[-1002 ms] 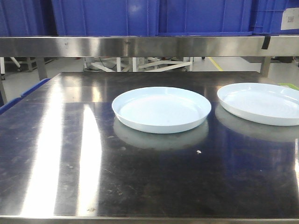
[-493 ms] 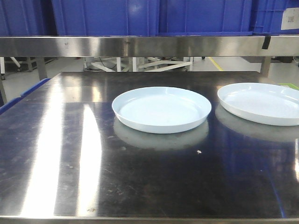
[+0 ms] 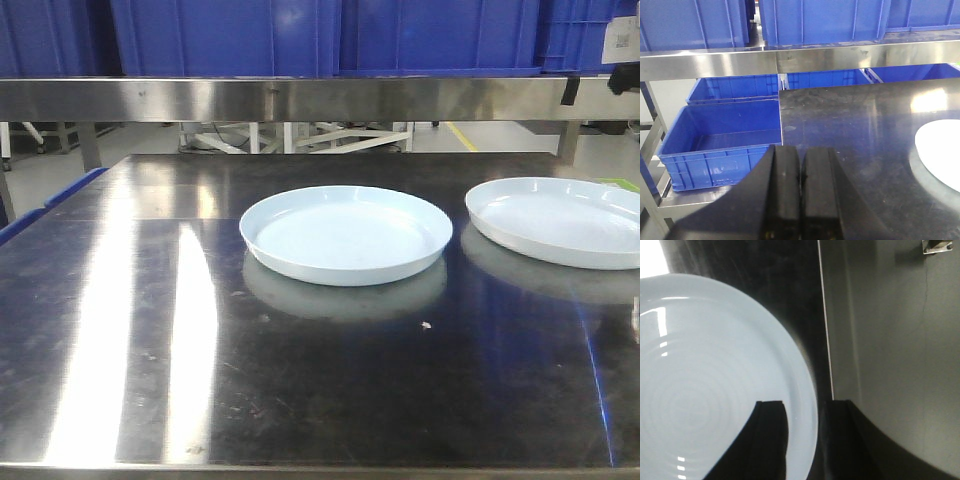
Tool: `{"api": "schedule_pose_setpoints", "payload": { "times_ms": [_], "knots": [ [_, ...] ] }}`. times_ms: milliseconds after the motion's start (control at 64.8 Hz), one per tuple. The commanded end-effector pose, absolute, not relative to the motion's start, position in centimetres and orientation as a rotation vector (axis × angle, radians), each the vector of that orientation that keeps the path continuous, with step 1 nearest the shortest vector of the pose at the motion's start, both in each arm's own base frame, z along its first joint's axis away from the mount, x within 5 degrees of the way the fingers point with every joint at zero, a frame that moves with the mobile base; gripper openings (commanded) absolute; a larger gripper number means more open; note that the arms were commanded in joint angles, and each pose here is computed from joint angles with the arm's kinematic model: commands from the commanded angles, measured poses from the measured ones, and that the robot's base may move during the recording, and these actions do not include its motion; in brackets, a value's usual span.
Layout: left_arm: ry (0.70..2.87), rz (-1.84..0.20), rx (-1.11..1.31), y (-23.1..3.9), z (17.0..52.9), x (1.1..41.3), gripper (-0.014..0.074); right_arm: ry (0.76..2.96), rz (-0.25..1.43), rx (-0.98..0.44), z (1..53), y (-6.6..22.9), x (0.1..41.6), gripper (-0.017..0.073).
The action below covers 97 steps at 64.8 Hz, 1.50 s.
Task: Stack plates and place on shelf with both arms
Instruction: 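Pinch the rim of the second white plate with the right gripper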
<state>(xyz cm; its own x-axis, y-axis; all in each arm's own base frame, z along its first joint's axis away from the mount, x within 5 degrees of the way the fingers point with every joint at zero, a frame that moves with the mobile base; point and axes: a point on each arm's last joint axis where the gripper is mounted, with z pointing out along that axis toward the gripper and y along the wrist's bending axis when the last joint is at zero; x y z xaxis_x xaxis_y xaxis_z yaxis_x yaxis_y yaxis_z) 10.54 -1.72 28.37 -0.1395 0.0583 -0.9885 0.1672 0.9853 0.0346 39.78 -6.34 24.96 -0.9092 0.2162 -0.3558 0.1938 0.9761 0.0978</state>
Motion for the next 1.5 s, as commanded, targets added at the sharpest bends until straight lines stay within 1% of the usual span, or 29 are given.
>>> {"api": "schedule_pose_setpoints", "payload": {
  "times_ms": [0,247,447,786,1110,1480],
  "knots": [
    [1.606,-0.098,0.149,-1.7,30.1,10.6,0.0082,2.666,0.073,0.253,27.6,-6.5,40.2,0.0323],
    [1.606,-0.098,0.149,-1.7,30.1,10.6,0.0082,2.709,0.068,0.214,26.1,-6.7,40.7,0.0323],
    [1.606,-0.098,0.149,-1.7,30.1,10.6,0.0082,2.710,0.066,0.207,26.1,-6.7,40.7,0.0323],
    [1.606,-0.098,0.149,-1.7,30.1,10.6,0.0082,2.705,0.059,0.236,26.1,-7.6,40.6,0.0323],
    [1.606,-0.098,0.149,-1.7,30.1,10.6,0.0082,2.740,0.066,0.237,24.6,-7.6,41.1,0.0323],
    [1.606,-0.098,0.149,-1.7,30.1,10.6,0.0082,2.747,0.071,0.235,24.5,-7.4,41.0,0.0321]
  ]
}}
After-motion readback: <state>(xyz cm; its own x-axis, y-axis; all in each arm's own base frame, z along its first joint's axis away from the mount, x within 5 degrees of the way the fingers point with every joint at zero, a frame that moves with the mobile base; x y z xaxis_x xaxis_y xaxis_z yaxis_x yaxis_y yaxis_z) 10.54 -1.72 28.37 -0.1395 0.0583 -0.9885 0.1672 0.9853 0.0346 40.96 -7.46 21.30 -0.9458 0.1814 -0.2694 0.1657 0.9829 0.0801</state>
